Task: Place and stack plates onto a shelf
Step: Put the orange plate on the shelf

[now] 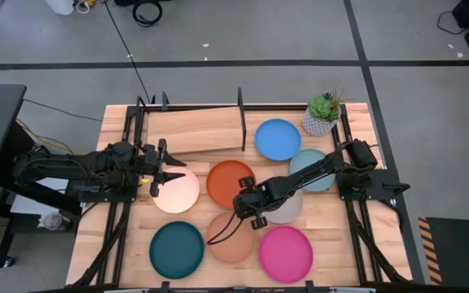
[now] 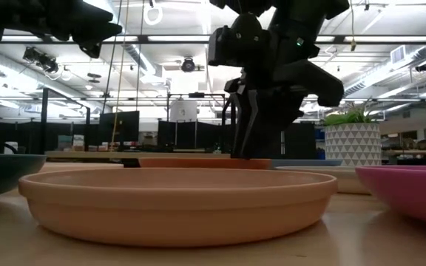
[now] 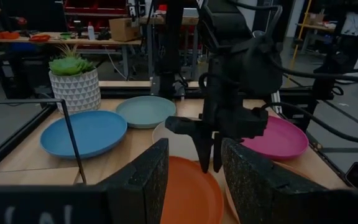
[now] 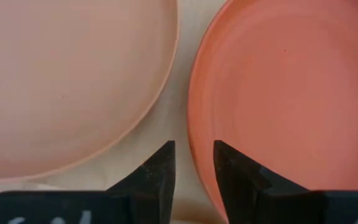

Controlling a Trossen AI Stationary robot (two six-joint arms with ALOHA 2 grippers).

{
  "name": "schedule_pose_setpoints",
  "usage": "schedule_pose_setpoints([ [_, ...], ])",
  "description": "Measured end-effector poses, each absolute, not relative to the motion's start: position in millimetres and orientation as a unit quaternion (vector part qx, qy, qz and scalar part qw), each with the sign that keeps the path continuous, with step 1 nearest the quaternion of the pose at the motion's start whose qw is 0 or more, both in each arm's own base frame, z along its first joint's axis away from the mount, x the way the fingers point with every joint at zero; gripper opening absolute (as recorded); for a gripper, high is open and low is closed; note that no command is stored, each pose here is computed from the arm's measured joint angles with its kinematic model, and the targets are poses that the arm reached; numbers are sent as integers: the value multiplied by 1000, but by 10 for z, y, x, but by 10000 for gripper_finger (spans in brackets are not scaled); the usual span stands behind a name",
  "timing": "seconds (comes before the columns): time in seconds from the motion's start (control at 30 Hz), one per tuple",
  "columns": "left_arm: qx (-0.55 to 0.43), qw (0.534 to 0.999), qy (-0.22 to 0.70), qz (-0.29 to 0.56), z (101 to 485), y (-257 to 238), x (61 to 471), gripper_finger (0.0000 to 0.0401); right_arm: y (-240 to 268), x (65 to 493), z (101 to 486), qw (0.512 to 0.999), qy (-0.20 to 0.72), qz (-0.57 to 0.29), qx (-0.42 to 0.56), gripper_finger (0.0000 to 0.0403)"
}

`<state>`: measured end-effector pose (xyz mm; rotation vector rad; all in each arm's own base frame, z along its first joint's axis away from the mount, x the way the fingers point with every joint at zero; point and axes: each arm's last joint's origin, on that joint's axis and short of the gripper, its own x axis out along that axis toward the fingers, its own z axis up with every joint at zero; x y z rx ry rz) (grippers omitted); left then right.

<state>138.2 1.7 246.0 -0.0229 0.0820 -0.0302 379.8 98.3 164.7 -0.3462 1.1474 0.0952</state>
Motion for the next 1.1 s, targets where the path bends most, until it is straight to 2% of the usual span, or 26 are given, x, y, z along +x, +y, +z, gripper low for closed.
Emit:
schedule_pose_setpoints([
  [0.37, -9, 999, 44, -15, 2454, 17, 1382, 156, 938, 3825, 1458, 809, 563, 41, -165, 63],
  [0.6, -9, 999, 47, -15, 2449, 17, 1381, 156, 922, 3838, 1466, 807, 559, 47, -186, 15],
  [0.93, -13, 999, 39, -19, 2464, 15, 1381, 156, 995, 4022, 1822, 826, 516, 79, -210, 27],
  [1.1, -21, 996, 3, -86, 2687, -26, 1285, 156, 1031, 4104, 1997, 830, 488, 93, -254, 17],
])
